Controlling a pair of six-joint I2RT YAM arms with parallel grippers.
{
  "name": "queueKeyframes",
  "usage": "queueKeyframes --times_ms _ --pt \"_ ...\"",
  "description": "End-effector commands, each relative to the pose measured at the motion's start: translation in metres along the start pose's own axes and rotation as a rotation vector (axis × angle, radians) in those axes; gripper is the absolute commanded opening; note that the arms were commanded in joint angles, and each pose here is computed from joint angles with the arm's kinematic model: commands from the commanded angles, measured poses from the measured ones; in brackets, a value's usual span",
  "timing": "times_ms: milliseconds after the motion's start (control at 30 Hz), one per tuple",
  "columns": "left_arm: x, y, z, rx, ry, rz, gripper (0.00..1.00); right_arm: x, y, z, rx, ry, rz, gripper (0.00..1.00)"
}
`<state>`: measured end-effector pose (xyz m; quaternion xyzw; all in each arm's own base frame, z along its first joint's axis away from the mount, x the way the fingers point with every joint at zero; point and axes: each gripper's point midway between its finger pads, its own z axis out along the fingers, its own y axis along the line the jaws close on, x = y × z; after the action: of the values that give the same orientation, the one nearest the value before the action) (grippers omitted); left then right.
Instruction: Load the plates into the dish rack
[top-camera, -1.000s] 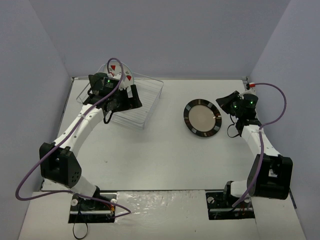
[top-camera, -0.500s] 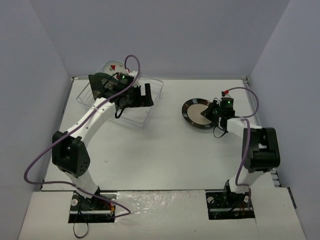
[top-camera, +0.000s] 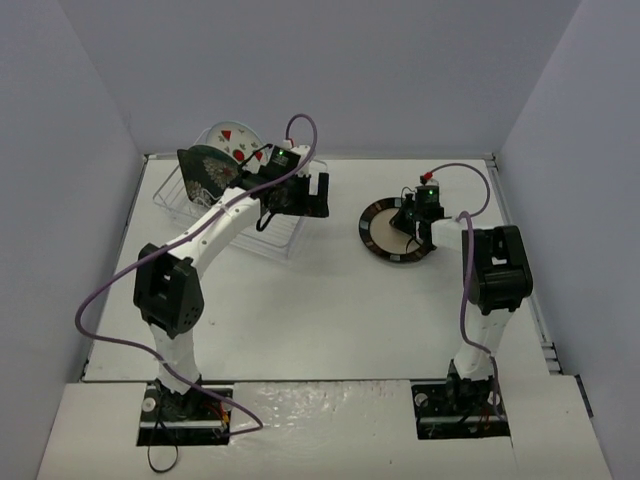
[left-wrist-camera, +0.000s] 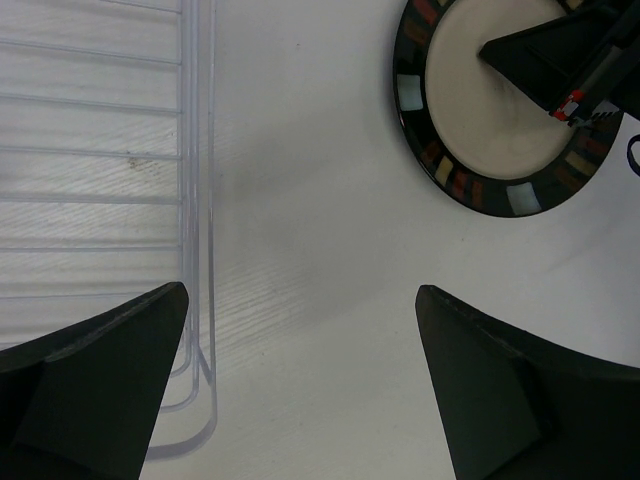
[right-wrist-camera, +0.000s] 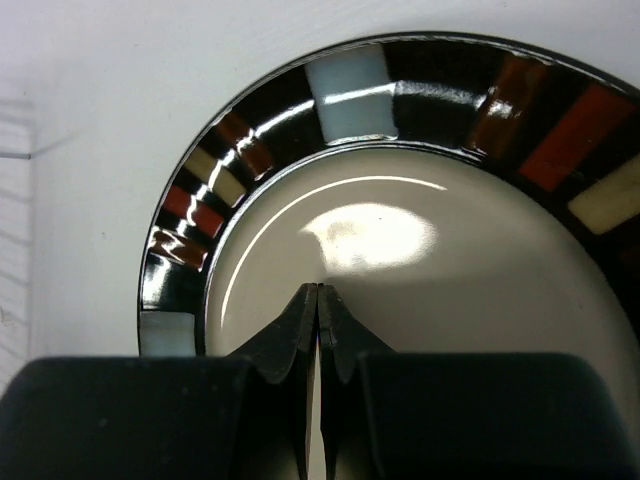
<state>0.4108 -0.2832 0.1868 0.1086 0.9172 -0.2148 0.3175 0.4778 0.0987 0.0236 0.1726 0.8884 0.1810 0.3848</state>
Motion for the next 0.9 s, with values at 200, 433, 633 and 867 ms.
queueKeyframes --times_ms 200,433,633,867 --pt "-0.032 -0.030 -0.004 0.046 -0.066 0.095 0.97 0.002 -0.018 -0.004 0.109 -0.010 -0.015 0.00" --pt "-0.030 -0.053 0.014 0.097 -0.040 0.145 0.97 -0.040 0.007 -0.024 0.055 -0.098 -0.046 0.08" --pt "-0.034 -0.071 0.038 0.141 -0.031 0.166 0.97 -0.089 0.008 -0.071 0.010 -0.219 0.014 0.93" --pt "-0.023 -0.086 0.070 0.214 0.031 0.177 0.97 -0.085 -0.054 -0.125 0.035 -0.244 0.117 1.00"
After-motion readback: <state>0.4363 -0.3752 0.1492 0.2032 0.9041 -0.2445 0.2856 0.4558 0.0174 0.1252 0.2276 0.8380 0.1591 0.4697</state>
